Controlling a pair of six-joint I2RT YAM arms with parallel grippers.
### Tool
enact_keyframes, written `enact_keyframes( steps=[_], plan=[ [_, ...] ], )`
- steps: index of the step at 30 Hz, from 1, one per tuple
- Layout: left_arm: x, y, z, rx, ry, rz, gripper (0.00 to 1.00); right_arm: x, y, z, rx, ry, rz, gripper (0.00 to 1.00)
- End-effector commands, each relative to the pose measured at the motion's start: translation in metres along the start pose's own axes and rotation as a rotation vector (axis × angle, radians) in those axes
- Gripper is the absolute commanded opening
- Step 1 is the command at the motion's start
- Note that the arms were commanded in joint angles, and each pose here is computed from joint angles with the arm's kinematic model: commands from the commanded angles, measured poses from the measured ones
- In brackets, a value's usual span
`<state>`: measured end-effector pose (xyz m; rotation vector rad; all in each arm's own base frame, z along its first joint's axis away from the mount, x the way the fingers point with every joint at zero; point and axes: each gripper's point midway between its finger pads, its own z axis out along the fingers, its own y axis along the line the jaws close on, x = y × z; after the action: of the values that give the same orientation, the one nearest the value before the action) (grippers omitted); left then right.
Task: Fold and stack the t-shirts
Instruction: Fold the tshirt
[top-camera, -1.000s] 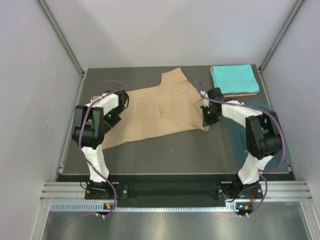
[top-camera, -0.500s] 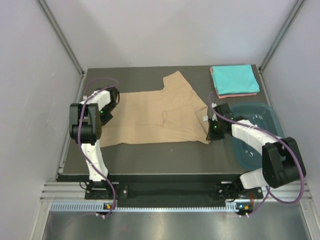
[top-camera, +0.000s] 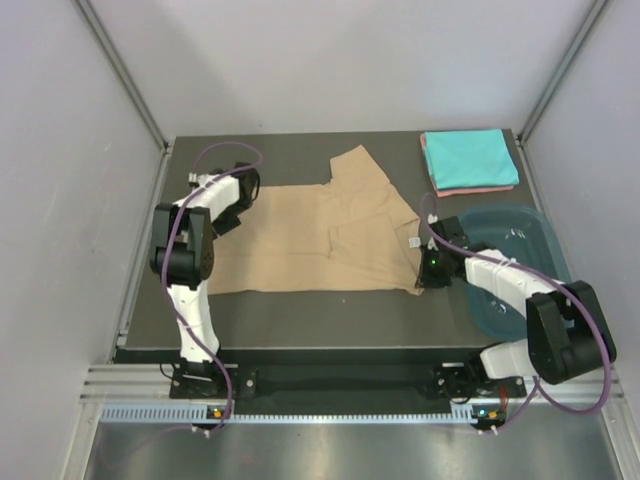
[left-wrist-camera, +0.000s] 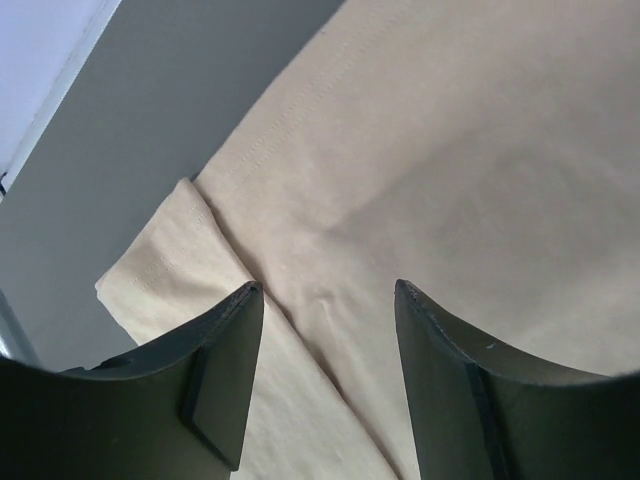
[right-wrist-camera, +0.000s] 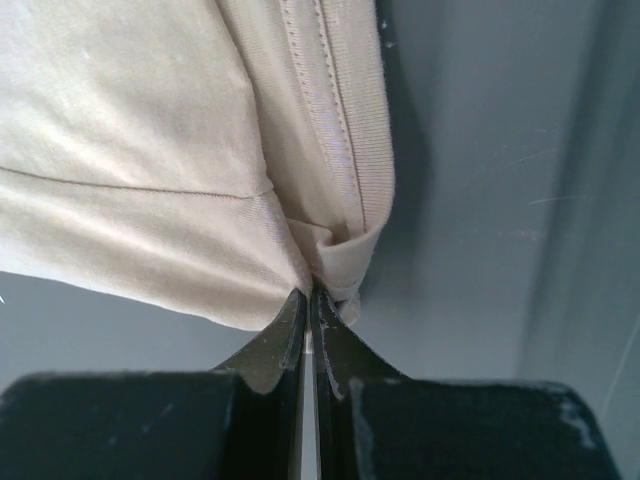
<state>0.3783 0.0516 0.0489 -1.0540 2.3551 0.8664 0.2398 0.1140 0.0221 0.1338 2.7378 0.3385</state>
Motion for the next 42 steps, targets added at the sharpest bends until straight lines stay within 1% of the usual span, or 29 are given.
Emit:
enact_keyframes(
  steps=[1, 3, 4, 6, 8, 9, 11, 12, 13, 14, 15, 16, 17, 18, 19, 20, 21, 23, 24, 25, 26, 28, 29, 30, 32, 34, 35, 38, 42],
  plan=[
    [-0.01, 0.013, -0.012, -0.072, -0.077, 0.024, 0.61, -0.014, 0.005, -0.012, -0.017, -0.055, -0.072, 0.0],
    [-0.013, 0.015, -0.022, -0.044, -0.091, -0.009, 0.61, -0.021, 0.006, -0.018, -0.011, -0.078, -0.094, 0.0],
    [-0.004, 0.016, -0.021, -0.026, -0.063, -0.005, 0.61, -0.024, -0.001, -0.019, 0.031, -0.084, -0.091, 0.0],
    [-0.002, 0.019, -0.026, 0.005, -0.053, -0.045, 0.61, -0.034, 0.001, -0.021, 0.041, -0.098, -0.086, 0.0],
    [0.009, 0.018, -0.021, 0.026, -0.021, -0.054, 0.61, -0.044, 0.007, -0.022, 0.035, -0.111, -0.076, 0.01],
    [0.012, 0.019, -0.016, 0.024, 0.005, -0.062, 0.61, -0.043, 0.006, -0.016, 0.043, -0.091, -0.072, 0.02],
    [0.023, 0.015, -0.011, 0.047, 0.079, -0.057, 0.6, -0.049, 0.004, -0.016, 0.078, -0.082, -0.055, 0.11],
    [0.028, 0.012, -0.012, 0.073, 0.105, -0.024, 0.6, -0.047, 0.004, -0.014, 0.079, -0.059, -0.058, 0.22],
    [0.021, -0.008, -0.02, 0.185, 0.094, -0.03, 0.58, -0.054, 0.01, -0.017, 0.061, -0.075, -0.07, 0.28],
    [0.045, -0.026, -0.036, 0.348, 0.174, 0.104, 0.56, -0.058, 0.02, -0.022, 0.009, -0.083, -0.084, 0.33],
    [0.038, -0.035, -0.058, 0.469, 0.143, 0.107, 0.54, -0.064, 0.025, -0.026, -0.015, -0.102, -0.102, 0.41],
    [0.026, -0.057, -0.077, 0.602, 0.082, 0.084, 0.55, -0.076, 0.035, -0.033, -0.049, -0.132, -0.117, 0.44],
    [0.043, -0.077, -0.113, 0.807, 0.109, 0.174, 0.56, -0.083, 0.043, -0.034, -0.083, -0.148, -0.138, 0.46],
    [0.047, -0.081, -0.137, 0.944, 0.083, 0.194, 0.56, -0.091, 0.049, -0.035, -0.111, -0.166, -0.165, 0.47],
    [0.045, -0.097, -0.163, 1.089, 0.053, 0.197, 0.58, -0.109, 0.057, -0.039, -0.129, -0.199, -0.184, 0.47],
    [0.055, -0.105, -0.189, 1.185, 0.071, 0.237, 0.58, -0.113, 0.062, -0.029, -0.148, -0.177, -0.21, 0.47],
    [0.061, -0.112, -0.195, 1.208, 0.087, 0.263, 0.58, -0.131, 0.074, -0.033, -0.192, -0.21, -0.248, 0.46],
    [0.07, -0.126, -0.218, 1.268, 0.101, 0.335, 0.57, -0.14, 0.078, -0.016, -0.208, -0.189, -0.291, 0.45],
    [0.084, -0.135, -0.217, 1.278, 0.14, 0.373, 0.56, -0.148, 0.081, -0.011, -0.219, -0.203, -0.316, 0.43],
    [0.094, -0.141, -0.223, 1.289, 0.146, 0.407, 0.56, -0.163, 0.089, -0.013, -0.235, -0.223, -0.342, 0.42],
    [0.094, -0.147, -0.229, 1.303, 0.136, 0.416, 0.56, -0.162, 0.089, 0.003, -0.24, -0.186, -0.356, 0.41],
    [0.11, -0.159, -0.227, 1.295, 0.146, 0.448, 0.56, -0.178, 0.096, 0.006, -0.252, -0.186, -0.401, 0.39],
    [0.113, -0.164, -0.228, 1.301, 0.144, 0.457, 0.55, -0.177, 0.093, 0.019, -0.241, -0.16, -0.415, 0.39],
    [0.119, -0.171, -0.225, 1.298, 0.148, 0.468, 0.54, -0.187, 0.092, 0.021, -0.226, -0.176, -0.42, 0.38],
    [0.126, -0.179, -0.23, 1.316, 0.142, 0.489, 0.52, -0.188, 0.087, 0.034, -0.208, -0.151, -0.432, 0.37],
    [0.13, -0.188, -0.234, 1.339, 0.121, 0.493, 0.5, -0.192, 0.083, 0.039, -0.203, -0.159, -0.432, 0.35],
    [0.133, -0.19, -0.233, 1.345, 0.12, 0.494, 0.5, -0.193, 0.08, 0.046, -0.204, -0.157, -0.461, 0.34],
    [0.139, -0.2, -0.231, 1.354, 0.129, 0.48, 0.46, -0.193, 0.081, 0.054, -0.233, -0.149, -0.471, 0.32],
    [0.147, -0.208, -0.224, 1.341, 0.137, 0.481, 0.44, -0.201, 0.079, 0.057, -0.222, -0.179, -0.481, 0.33]
  ],
)
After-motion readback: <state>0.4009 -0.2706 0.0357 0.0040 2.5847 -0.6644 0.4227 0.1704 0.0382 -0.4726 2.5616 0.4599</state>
